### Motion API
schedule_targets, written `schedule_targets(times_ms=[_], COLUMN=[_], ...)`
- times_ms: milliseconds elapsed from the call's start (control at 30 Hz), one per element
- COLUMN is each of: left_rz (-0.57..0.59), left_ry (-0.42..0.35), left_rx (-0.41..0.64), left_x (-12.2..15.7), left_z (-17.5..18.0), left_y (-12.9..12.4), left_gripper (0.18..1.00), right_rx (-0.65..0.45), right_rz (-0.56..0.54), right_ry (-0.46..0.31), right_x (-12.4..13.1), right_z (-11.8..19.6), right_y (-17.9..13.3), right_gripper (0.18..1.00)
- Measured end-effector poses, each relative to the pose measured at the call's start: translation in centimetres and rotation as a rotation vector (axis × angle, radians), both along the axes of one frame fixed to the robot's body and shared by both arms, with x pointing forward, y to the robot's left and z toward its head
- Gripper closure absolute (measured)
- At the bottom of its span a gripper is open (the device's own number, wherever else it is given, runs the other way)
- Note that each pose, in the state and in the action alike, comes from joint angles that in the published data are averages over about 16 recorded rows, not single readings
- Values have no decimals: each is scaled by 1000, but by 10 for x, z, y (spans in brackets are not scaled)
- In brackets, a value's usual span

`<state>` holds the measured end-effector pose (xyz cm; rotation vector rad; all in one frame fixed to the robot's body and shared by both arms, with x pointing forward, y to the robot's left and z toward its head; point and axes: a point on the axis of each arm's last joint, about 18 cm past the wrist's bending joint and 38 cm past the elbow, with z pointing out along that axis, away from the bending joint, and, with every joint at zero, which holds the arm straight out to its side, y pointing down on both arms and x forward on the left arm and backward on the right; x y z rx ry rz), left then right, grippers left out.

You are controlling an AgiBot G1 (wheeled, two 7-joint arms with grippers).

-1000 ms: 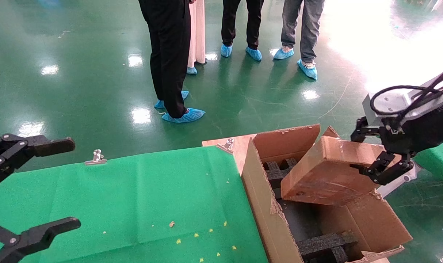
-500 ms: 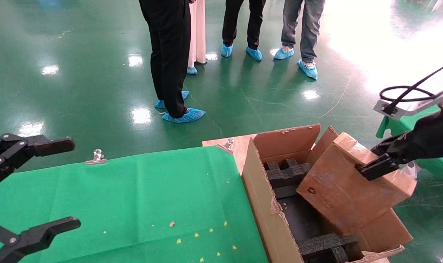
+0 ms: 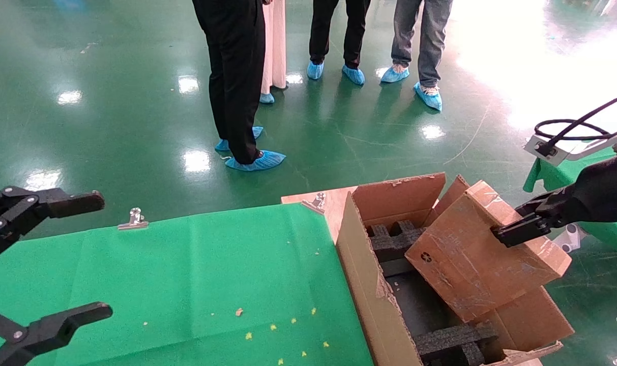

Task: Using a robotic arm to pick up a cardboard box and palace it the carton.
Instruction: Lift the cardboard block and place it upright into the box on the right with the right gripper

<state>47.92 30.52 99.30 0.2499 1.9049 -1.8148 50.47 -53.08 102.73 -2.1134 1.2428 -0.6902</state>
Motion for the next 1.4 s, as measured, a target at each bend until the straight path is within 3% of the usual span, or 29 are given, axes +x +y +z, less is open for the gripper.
schedule_targets(times_ms=[267, 933, 1400], left_rz=[0, 0, 0], left_ry=[0, 0, 0], left_rx=[0, 0, 0], left_x=[0, 0, 0], left_z=[0, 0, 0], left_y=[0, 0, 0], left_gripper=[184, 184, 184], right_rx=[10, 6, 15], right_rz=[-66, -367, -471], right_ry=[27, 68, 63], right_x=[8, 54, 79], right_z=[-5, -29, -52], right_y=[-3, -10, -6], right_gripper=[865, 867, 868])
